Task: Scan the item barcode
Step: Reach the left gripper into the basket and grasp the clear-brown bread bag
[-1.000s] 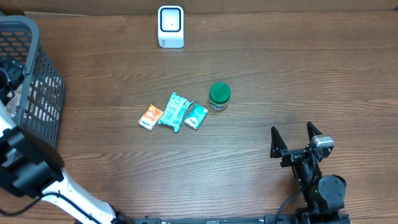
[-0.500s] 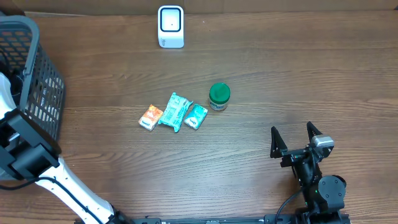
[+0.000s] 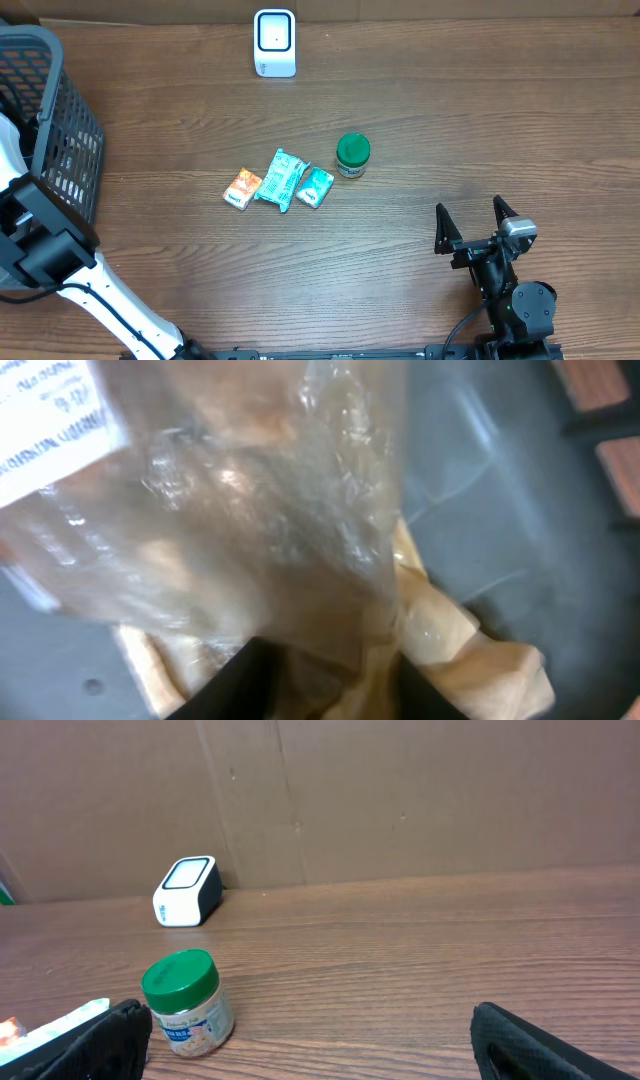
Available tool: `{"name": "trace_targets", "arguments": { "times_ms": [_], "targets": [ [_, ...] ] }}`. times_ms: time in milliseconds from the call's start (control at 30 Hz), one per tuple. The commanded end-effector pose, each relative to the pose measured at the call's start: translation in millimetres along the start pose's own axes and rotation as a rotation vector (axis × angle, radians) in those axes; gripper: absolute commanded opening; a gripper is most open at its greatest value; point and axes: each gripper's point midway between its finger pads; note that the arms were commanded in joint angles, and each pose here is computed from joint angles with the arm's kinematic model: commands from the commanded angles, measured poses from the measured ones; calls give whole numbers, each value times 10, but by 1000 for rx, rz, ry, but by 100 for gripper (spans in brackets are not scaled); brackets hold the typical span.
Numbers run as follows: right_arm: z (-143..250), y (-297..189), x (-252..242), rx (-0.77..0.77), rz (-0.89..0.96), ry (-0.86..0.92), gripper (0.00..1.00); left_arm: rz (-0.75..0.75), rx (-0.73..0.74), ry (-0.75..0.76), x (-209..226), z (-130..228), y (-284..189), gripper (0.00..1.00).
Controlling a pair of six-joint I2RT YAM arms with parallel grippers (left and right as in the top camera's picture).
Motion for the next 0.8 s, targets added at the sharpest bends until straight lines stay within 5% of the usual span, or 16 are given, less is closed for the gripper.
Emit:
{"name": "trace_targets", "arguments": {
  "times_ms": [0,100,400,600,767],
  "targets": [
    [9,0,-23,-7,12,3,100,-59,56,19,118,139,182,16],
    [9,0,-23,-7,12,3,100,-66,71,19,135,174,177,4],
    [9,0,-23,-7,12,3,100,-54,45,19,104,83,-219,4],
    [9,0,-23,-7,12,3,100,56,-196,25,-64,-339,-1455,4],
    [9,0,-23,-7,12,3,100,183,-399,-28,-74,-334,-2623,4]
  ]
}}
Point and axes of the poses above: each gripper's point midway between its finger pads, its own y axis out along the fingers, its own x axis along the line the jaws close on, z = x × y, and after that the axes turned 8 degrees about -y, right-handed
